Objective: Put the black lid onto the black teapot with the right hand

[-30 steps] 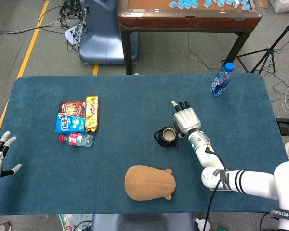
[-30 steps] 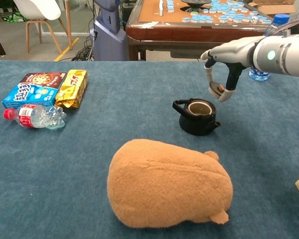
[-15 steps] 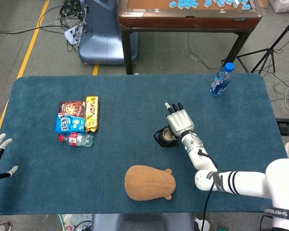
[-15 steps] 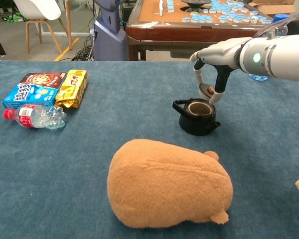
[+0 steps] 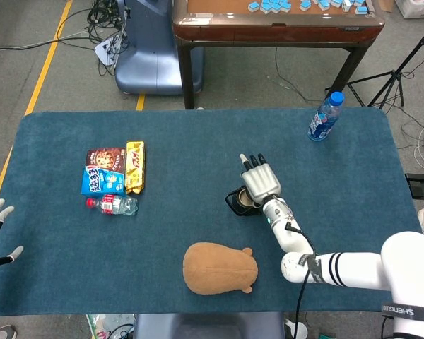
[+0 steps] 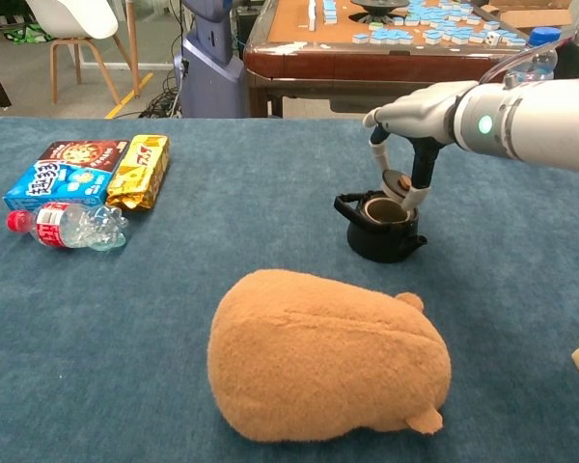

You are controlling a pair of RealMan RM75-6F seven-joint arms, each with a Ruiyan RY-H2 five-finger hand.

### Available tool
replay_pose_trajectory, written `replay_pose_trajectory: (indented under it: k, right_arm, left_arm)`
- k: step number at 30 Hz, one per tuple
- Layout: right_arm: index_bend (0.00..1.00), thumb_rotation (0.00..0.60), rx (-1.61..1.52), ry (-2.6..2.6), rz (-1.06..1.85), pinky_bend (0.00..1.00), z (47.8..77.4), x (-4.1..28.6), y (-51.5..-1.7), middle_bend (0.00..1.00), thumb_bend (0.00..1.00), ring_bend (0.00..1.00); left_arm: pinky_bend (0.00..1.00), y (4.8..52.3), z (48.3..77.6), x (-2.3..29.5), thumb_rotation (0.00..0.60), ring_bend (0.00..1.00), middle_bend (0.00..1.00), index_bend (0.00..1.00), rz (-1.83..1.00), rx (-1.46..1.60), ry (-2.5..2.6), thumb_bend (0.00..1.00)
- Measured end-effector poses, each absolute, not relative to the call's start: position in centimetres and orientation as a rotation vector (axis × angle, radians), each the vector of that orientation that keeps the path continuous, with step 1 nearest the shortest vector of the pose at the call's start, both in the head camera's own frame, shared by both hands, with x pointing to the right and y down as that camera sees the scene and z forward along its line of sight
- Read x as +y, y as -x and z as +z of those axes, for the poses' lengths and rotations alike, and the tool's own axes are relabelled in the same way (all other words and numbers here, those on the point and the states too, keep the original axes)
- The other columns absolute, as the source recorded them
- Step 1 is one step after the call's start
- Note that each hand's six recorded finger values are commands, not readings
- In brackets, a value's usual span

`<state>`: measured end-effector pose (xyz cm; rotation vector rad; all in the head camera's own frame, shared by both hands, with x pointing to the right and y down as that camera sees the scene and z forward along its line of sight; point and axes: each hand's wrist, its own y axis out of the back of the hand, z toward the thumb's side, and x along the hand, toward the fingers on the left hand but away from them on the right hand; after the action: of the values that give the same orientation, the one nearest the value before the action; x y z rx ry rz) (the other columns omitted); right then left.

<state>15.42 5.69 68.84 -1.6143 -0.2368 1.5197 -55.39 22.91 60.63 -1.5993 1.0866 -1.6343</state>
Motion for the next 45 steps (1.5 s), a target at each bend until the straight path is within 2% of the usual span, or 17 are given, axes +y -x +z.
replay_pose_trajectory:
  k: [4, 9, 20, 28, 37, 45]
  right_arm:
    - [0.45, 0.600, -0.238, 1.615, 1.520, 0.00, 68.7, 5.7, -15.5, 0.00, 0.17, 0.00]
    - [0.31, 0.600, -0.241, 1.608, 1.523, 0.00, 68.6, 5.8, -15.7, 0.00, 0.14, 0.00]
    - [0.30, 0.600, -0.247, 1.613, 1.516, 0.00, 68.8, 5.5, -15.4, 0.00, 0.14, 0.00]
    - [0.30, 0.600, -0.318, 1.640, 1.504, 0.00, 67.3, 5.2, -16.1, 0.00, 0.14, 0.00]
    - [0.30, 0.600, -0.474, 1.654, 1.495, 0.00, 63.8, 5.9, -20.4, 0.00, 0.14, 0.00]
    - [0.30, 0.600, -0.632, 1.644, 1.509, 0.00, 60.8, 9.5, -27.4, 0.00, 0.15, 0.00]
  left_arm:
    - [0.00, 55.5, 60.7, 22.9, 0.600, 0.00, 0.00, 0.12, -1.636, 1.088, 1.600, 0.22]
    - [0.00, 55.4, 60.6, 23.0, 0.600, 0.00, 0.00, 0.12, -1.632, 1.090, 1.601, 0.22]
    - [0.00, 55.8, 60.6, 23.1, 0.600, 0.00, 0.00, 0.12, -1.640, 1.097, 1.597, 0.22]
    - [0.00, 55.9, 60.5, 23.2, 0.600, 0.00, 0.00, 0.12, -1.648, 1.097, 1.589, 0.22]
    - [0.00, 55.2, 60.0, 22.8, 0.600, 0.00, 0.00, 0.12, -1.641, 1.083, 1.582, 0.22]
    - [0.00, 53.7, 59.7, 22.1, 0.600, 0.00, 0.00, 0.12, -1.633, 1.053, 1.589, 0.22]
